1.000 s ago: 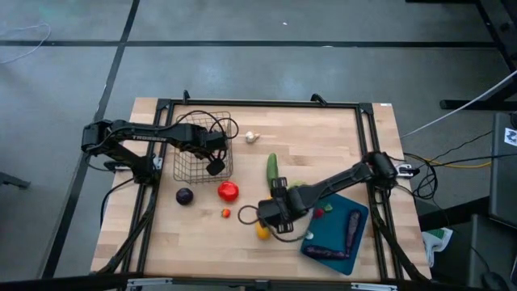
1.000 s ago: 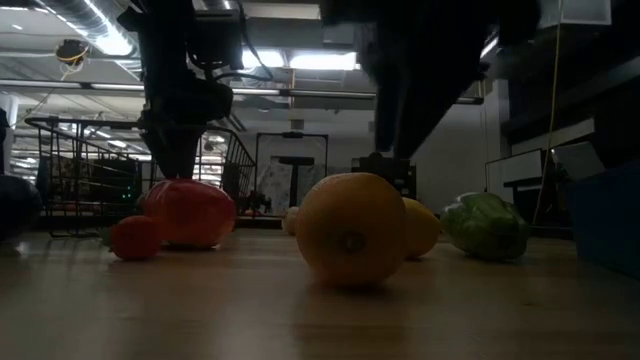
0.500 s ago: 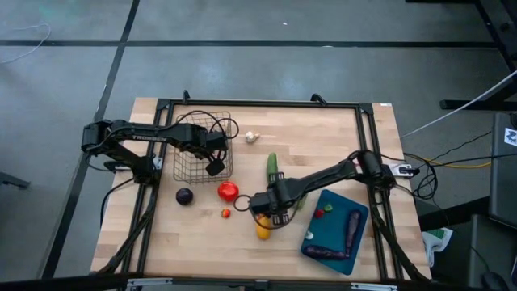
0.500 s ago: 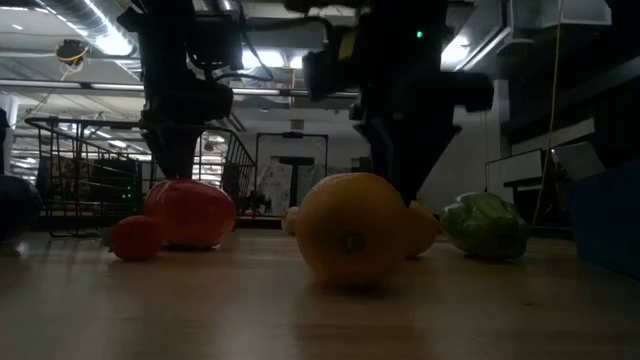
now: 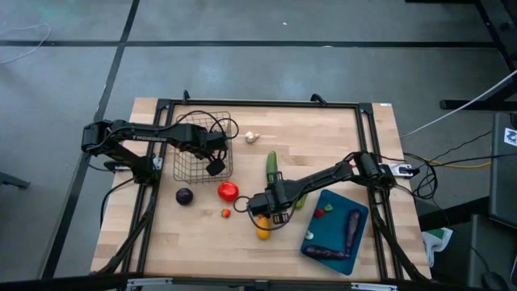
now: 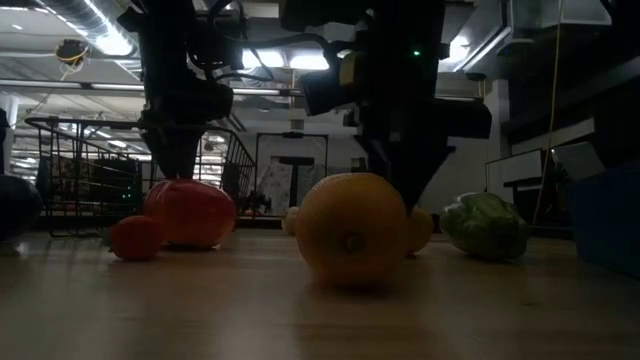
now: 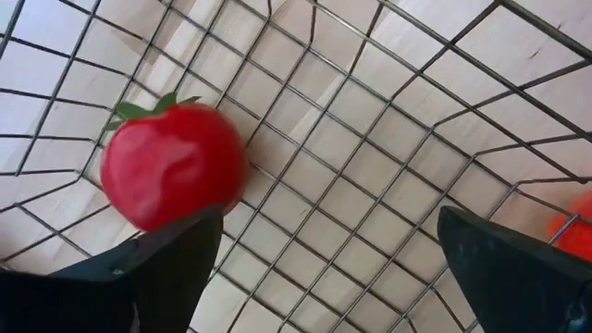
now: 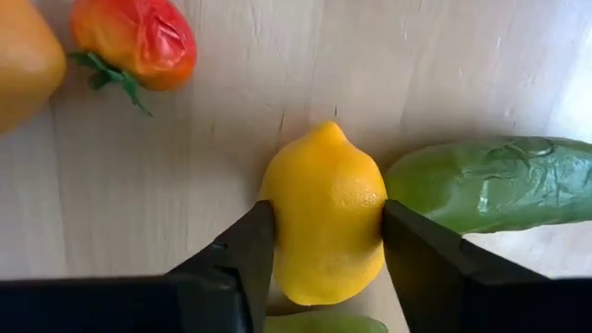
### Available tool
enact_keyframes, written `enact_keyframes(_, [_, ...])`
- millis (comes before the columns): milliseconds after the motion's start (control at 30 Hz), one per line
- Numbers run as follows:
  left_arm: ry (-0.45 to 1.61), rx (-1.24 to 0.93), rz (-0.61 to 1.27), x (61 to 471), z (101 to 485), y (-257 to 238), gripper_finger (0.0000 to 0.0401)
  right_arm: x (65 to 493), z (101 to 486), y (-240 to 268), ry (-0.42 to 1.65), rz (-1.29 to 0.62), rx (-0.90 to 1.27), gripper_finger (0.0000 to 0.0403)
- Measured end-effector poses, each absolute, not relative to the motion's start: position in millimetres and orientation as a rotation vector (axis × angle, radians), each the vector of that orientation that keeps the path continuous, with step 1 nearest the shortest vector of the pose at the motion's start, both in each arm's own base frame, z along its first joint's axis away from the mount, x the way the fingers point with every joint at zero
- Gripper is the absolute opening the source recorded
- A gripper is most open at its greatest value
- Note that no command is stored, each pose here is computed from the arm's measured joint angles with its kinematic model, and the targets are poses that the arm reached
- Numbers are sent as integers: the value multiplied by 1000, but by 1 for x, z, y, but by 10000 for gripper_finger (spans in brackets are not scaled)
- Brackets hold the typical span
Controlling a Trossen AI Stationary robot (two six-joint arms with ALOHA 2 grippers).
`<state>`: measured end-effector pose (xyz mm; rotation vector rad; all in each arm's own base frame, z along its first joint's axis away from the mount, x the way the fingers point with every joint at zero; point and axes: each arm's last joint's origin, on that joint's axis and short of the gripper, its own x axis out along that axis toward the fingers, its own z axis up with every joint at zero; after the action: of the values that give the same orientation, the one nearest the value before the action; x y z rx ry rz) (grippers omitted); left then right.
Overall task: Sort produce into baskets
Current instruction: Put the yellow lemon into the wire basket
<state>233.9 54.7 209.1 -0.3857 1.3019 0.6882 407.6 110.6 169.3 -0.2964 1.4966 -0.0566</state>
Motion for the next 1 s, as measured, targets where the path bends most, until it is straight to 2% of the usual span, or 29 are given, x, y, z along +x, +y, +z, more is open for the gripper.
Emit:
enact_keyframes(200, [1300,-392,693,234,209,55,395,408,169,111,1497,-50,-291,139])
enact_keyframes(533, [1250,-441,644,228,222,52,395,412,179,112,1498,-45,-294,138])
enact_keyframes(1000, [897,-542,597,178,286,37,395,447,256,89,1215,-78,-272,140])
